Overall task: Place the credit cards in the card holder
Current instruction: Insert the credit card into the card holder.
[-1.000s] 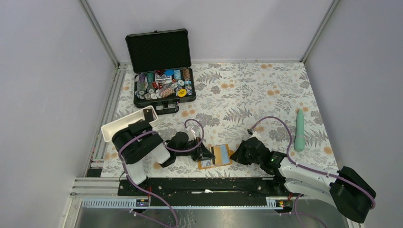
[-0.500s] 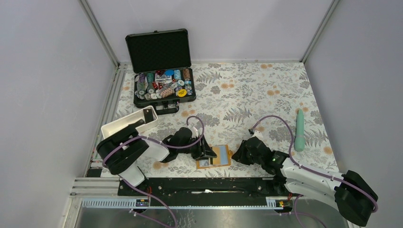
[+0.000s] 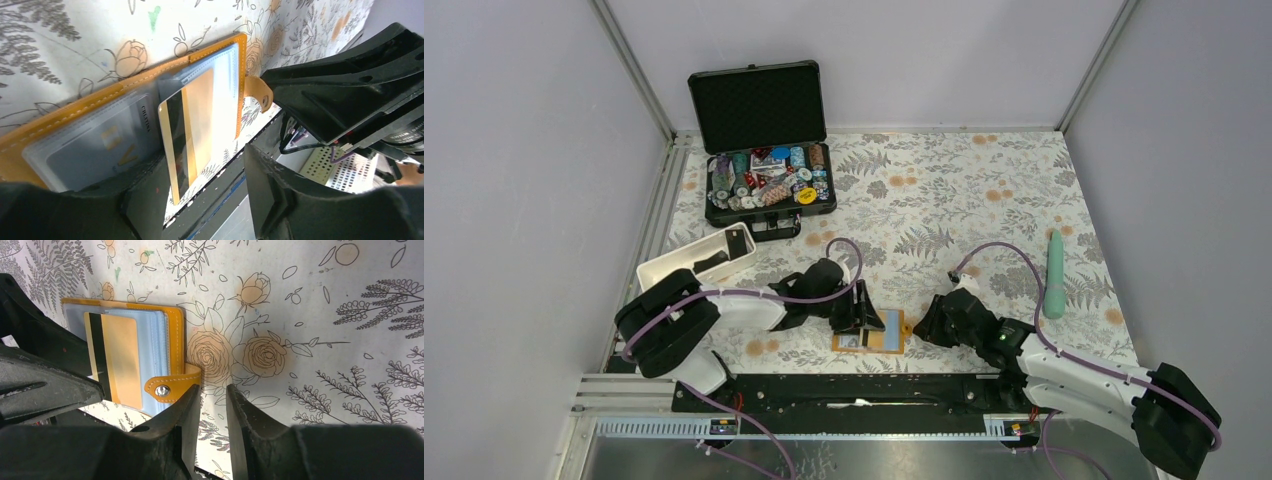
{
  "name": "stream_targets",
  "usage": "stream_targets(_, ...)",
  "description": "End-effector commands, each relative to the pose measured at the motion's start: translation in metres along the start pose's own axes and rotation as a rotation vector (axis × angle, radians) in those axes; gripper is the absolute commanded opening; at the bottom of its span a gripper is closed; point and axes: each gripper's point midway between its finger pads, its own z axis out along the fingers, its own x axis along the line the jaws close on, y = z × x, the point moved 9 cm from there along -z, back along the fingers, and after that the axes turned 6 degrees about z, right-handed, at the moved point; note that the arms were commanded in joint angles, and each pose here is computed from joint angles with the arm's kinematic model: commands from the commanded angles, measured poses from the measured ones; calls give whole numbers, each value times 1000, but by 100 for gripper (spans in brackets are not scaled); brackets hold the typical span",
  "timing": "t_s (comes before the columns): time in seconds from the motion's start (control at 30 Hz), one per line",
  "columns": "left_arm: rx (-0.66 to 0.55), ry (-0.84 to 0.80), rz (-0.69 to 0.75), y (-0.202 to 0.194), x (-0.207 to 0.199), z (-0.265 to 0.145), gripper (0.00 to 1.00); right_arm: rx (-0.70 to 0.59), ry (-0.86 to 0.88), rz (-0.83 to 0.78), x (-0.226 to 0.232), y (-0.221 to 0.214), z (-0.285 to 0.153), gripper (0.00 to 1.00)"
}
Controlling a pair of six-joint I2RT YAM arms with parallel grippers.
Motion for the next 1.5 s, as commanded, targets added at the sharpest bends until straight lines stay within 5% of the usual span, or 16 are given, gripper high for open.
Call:
stream_targets(0.0, 29, 133, 54, -2, -3, 1, 58, -21, 14, -17, 7, 6, -3, 33)
stream_targets(0.17, 41, 192, 74, -2, -17, 0, 80, -25, 29, -13, 7, 6, -5, 33)
stream_targets(0.47, 63, 215, 70, -14, -39, 11, 93, -64, 15, -14, 5, 10, -11, 24)
stream_targets(0.63, 66, 266, 104, -18, -48, 16, 84, -53, 58, -29, 10, 10, -14, 26)
stream_targets(0.87, 22, 362, 170, -17, -49, 20, 73, -10, 107, -62, 5, 3, -23, 47)
stream_targets(1.07, -20, 389, 184, -16, -47, 11, 83, 91, 128, -24, 4, -8, -27, 57)
stream_targets(1.47, -53, 441, 243, -23, -53, -4, 92, 144, 216, 19, 14, -13, -15, 61)
